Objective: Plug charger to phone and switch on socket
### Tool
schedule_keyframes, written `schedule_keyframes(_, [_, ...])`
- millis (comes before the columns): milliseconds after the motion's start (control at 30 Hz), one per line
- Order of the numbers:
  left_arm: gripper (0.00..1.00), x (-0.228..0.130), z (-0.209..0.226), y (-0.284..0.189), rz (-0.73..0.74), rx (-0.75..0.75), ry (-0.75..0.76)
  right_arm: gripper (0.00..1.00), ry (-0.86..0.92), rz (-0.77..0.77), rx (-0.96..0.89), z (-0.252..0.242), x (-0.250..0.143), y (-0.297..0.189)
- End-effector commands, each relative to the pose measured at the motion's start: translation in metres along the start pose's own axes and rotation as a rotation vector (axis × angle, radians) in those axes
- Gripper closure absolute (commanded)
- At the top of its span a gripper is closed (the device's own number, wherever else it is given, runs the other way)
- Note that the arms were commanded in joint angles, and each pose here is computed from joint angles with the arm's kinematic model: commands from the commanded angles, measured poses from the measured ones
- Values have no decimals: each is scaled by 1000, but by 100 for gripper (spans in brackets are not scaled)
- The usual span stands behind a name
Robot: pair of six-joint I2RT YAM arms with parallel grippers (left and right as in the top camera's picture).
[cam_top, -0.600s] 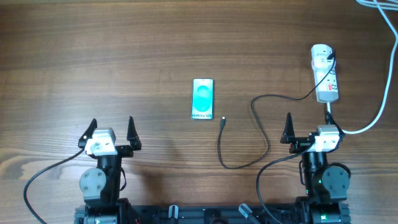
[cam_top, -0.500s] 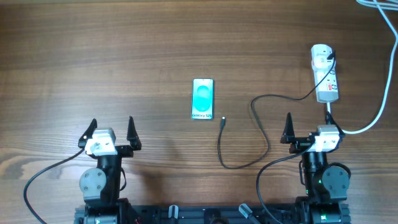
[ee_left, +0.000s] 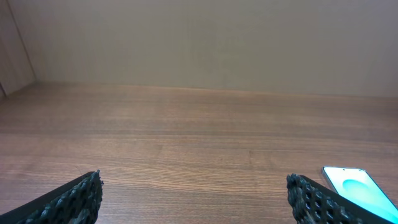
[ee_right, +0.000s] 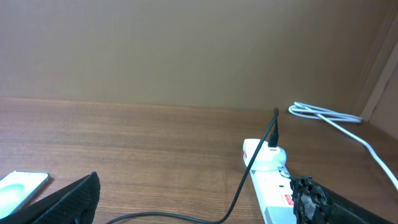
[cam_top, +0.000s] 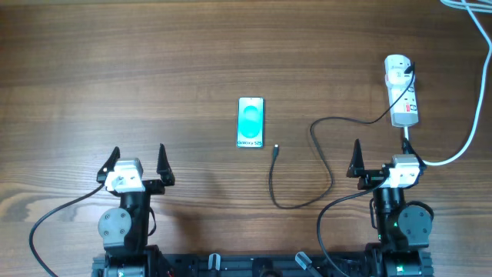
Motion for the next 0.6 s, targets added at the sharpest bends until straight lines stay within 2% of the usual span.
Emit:
schedule_keyframes(0, [0, -3, 1, 0, 5, 9, 18, 0, 15, -7, 5, 0, 1, 0])
schedule_keyframes(267, [0, -3, 1, 0, 5, 9, 18, 0, 16, -7, 5, 0, 1, 0])
schedule_keyframes(333, [0, -1, -4, 0, -10, -36, -18, 0, 15, -7, 5, 0, 1, 0])
schedule_keyframes(433, [0, 17, -48, -14, -103, -520, -232, 0, 16, -7, 5, 0, 1, 0])
schedule_keyframes(500, [0, 41, -61, -29, -255, -716, -168, 0, 15, -7, 5, 0, 1, 0])
schedule_keyframes(567, [0, 65, -61, -42, -431, -773, -73, 0, 15, -7, 5, 0, 1, 0])
Point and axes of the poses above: each gripper's point midway between its finger pads, its own y axis out along the fingers, its own z axis along the line the jaws close on, x = y × z, the point moved 7 cm from there along -y, back along the fingers, and after that the axes turned 15 degrees about y, right-handed, at the moved point
